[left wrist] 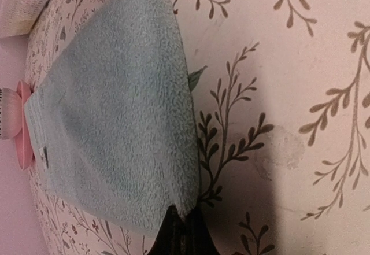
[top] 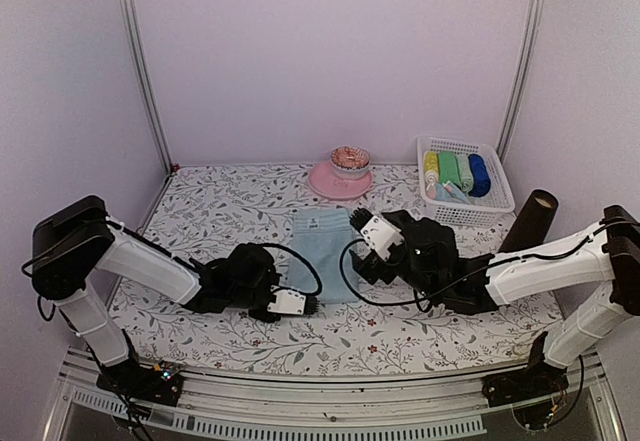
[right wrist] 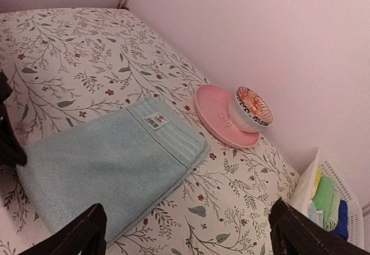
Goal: Roll the towels
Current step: Pick up the towel from the center of the board, then roll the towel at the center of the board.
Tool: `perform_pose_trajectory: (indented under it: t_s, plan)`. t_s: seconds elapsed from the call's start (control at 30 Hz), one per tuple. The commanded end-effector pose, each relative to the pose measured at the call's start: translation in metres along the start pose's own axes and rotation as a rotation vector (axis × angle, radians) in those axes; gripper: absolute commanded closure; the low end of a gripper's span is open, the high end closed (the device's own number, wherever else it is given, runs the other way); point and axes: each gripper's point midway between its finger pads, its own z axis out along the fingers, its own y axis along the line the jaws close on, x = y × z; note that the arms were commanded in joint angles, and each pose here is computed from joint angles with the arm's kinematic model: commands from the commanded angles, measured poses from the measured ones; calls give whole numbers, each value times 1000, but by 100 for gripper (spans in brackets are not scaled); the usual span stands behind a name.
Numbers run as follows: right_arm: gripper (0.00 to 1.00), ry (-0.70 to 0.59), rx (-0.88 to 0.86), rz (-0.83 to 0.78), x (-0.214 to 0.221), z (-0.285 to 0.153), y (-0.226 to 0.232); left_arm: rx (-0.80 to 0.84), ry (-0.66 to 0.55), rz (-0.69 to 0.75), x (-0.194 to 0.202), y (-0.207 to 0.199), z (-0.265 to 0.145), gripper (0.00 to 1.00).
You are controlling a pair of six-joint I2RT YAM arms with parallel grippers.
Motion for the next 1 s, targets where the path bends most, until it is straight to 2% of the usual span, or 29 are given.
perform_pose_trajectory:
  t_s: [0.0, 0.2, 0.43, 0.63, 0.8, 0.97]
  plan:
    - [1, -58, -179, -155, -2, -13, 51, 197, -51, -103, -1, -21, -11, 100]
    - [1, -72, -273, -335, 13, -30, 90, 322, -94, -202, -2, -17, -21, 100]
    - [4, -29, -347, -438, 34, -40, 122, 429, -99, -321, 6, -6, -22, 100]
    - [12, 85, -301, -535, 72, -17, 137, 506, -124, -387, 3, -1, -26, 100]
    - [15, 111, -194, -581, 84, -2, 132, 520, -115, -401, 6, -1, -25, 100]
    - [25, 123, -165, -629, 96, 6, 135, 529, -115, -410, 6, -1, -24, 100]
